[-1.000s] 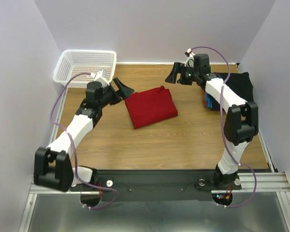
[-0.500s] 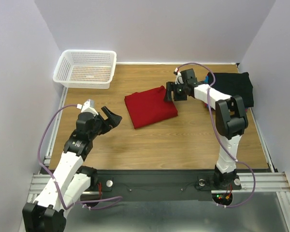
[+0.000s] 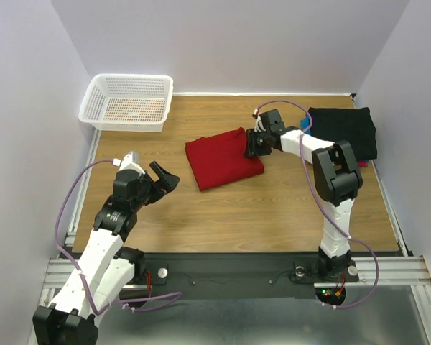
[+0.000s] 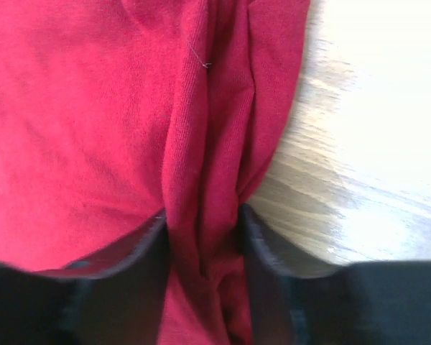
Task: Fold and stack the t-shirts
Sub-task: Neatly place the folded tshirt to the corner
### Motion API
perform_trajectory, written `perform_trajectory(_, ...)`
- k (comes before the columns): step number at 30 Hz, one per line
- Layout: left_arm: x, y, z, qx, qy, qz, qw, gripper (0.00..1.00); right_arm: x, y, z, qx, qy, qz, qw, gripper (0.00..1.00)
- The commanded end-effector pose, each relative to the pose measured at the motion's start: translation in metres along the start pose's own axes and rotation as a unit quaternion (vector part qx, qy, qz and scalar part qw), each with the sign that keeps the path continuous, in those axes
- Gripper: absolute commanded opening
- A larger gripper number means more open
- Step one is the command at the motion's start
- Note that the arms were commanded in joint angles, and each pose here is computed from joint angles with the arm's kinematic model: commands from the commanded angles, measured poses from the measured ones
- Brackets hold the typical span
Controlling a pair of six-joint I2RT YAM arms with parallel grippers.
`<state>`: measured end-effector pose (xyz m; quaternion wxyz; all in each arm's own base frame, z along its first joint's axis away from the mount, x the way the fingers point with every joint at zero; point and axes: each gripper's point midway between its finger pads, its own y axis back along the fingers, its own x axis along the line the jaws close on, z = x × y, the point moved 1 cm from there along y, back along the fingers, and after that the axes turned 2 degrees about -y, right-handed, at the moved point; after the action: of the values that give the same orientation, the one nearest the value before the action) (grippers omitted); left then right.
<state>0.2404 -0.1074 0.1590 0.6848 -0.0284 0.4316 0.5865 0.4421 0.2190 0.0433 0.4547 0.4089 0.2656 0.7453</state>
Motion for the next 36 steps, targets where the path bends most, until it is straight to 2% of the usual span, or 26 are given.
perform_trajectory(1, 0.0, 0.003, 0.006, -0.016, -0.002, 0.002, 1.0, 0.98, -0.006, -0.012, -0.043, 0.04, -0.003, -0.069, 0.997, 0.41)
perform_trajectory(5, 0.001, 0.003, 0.007, -0.019, -0.001, 0.007, 1.0, 0.98, -0.005, -0.015, -0.056, 0.039, 0.011, -0.112, 0.993, 0.36)
perform_trajectory(7, 0.001, 0.004, 0.008, -0.022, -0.001, 0.009, 1.0, 0.98, -0.004, -0.017, -0.064, 0.038, 0.019, -0.136, 0.99, 0.26)
perform_trajectory(8, 0.001, 0.004, 0.009, -0.023, -0.001, 0.009, 1.0, 0.98, -0.006, -0.019, -0.068, 0.038, 0.016, -0.15, 0.988, 0.16)
perform_trajectory(10, 0.001, 0.005, 0.009, -0.024, -0.002, 0.009, 1.0, 0.98, -0.011, -0.019, -0.07, 0.035, 0.009, -0.166, 0.986, 0.03)
perform_trajectory(11, 0.001, 0.005, 0.009, -0.024, -0.002, 0.01, 1.0, 0.98, -0.012, -0.017, -0.069, 0.031, 0.007, -0.171, 0.985, 0.01)
perform_trajectory(17, 0.0, 0.006, 0.01, -0.027, -0.005, 0.007, 1.0, 0.98, -0.026, 0.033, -0.016, -0.068, 0.042, -0.258, 0.963, 0.01)
perform_trajectory(22, -0.001, 0.005, 0.01, -0.027, -0.009, 0.003, 1.0, 0.98, -0.036, 0.097, 0.027, -0.139, 0.095, -0.335, 0.927, 0.0)
perform_trajectory(36, -0.001, 0.002, 0.007, -0.015, -0.014, 0.003, 1.0, 0.98, -0.069, 0.201, 0.087, -0.177, 0.197, -0.415, 0.87, 0.0)
